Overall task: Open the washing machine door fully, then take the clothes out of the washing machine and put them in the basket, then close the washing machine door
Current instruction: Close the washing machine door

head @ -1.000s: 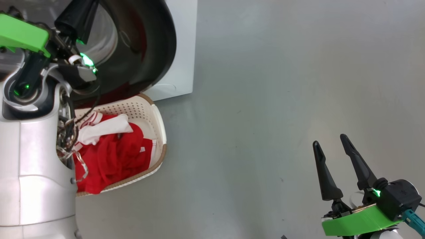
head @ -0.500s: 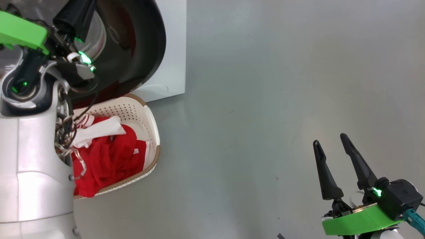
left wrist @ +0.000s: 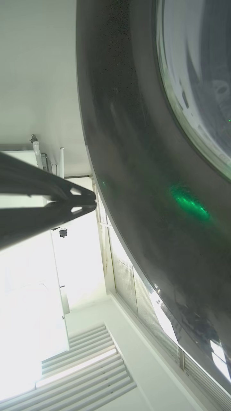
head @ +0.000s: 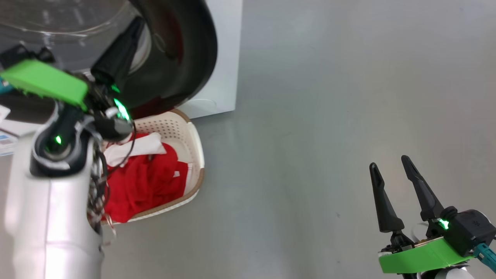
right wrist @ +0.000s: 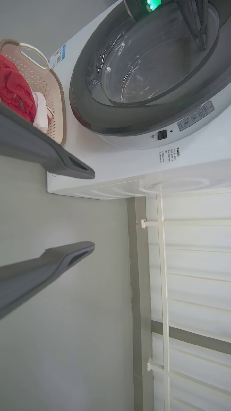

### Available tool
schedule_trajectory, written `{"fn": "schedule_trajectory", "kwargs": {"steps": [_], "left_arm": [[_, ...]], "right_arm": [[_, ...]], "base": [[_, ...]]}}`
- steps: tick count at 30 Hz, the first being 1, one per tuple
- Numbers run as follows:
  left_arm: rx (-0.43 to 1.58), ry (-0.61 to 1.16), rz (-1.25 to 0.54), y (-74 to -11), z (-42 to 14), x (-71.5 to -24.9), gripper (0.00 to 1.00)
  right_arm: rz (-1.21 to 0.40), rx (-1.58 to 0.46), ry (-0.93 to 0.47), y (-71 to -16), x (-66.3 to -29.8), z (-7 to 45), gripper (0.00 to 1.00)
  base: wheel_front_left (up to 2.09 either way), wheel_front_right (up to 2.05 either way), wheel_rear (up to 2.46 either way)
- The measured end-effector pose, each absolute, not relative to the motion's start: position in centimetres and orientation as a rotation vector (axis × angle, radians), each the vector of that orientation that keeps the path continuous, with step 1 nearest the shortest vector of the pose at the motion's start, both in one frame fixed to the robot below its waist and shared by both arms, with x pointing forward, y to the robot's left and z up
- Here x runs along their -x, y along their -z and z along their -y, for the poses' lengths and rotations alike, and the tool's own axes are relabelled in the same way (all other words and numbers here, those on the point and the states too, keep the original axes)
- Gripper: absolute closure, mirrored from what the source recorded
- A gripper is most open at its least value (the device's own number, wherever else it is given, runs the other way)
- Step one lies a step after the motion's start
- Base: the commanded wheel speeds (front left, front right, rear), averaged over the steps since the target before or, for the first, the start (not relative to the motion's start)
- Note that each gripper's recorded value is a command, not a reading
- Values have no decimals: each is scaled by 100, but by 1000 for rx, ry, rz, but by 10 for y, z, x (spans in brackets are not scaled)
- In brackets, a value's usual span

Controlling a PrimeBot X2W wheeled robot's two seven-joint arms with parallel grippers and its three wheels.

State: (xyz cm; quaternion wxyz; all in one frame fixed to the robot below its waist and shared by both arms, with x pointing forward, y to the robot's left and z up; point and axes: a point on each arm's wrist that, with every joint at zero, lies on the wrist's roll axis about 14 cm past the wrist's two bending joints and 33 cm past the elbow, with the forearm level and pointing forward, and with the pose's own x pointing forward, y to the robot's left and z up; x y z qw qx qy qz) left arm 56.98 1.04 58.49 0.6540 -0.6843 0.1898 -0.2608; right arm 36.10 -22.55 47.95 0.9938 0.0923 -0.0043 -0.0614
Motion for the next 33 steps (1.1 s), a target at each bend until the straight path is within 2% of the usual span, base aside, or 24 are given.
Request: {"fn": "schedule_trajectory", "kwargs": {"steps": [1,2,3,4,5,12,23,33], "left_arm": [[1539,583,-418,-584,-14,-567,100],[1532,576,-407,-584,-18,-563,96],[1531,564,-400,-583,-23,-560,57],[1528,554,-391,-582,-27,-556,2],[1523,546,-380,-582,-31,-552,0],[1347,418,-251,-576,-67,-528,0],[916,151,18,-562,-145,-487,0],[455,145,219,-578,-164,-443,0]], "right_arm": [[9,-187,117,-480,-362,224,0],[10,-190,110,-480,-364,222,0],[11,-192,104,-480,-365,220,0],[12,-194,98,-480,-366,218,0],[12,-197,90,-480,-368,216,0],[21,-214,29,-481,-378,197,0],[61,-216,-59,-495,-386,171,0],[117,-190,-73,-515,-382,169,0]], "base": [[0,0,0],[0,0,0],[0,0,0],[0,0,0],[0,0,0],[0,0,0],[0,0,0],[0,0,0]]}}
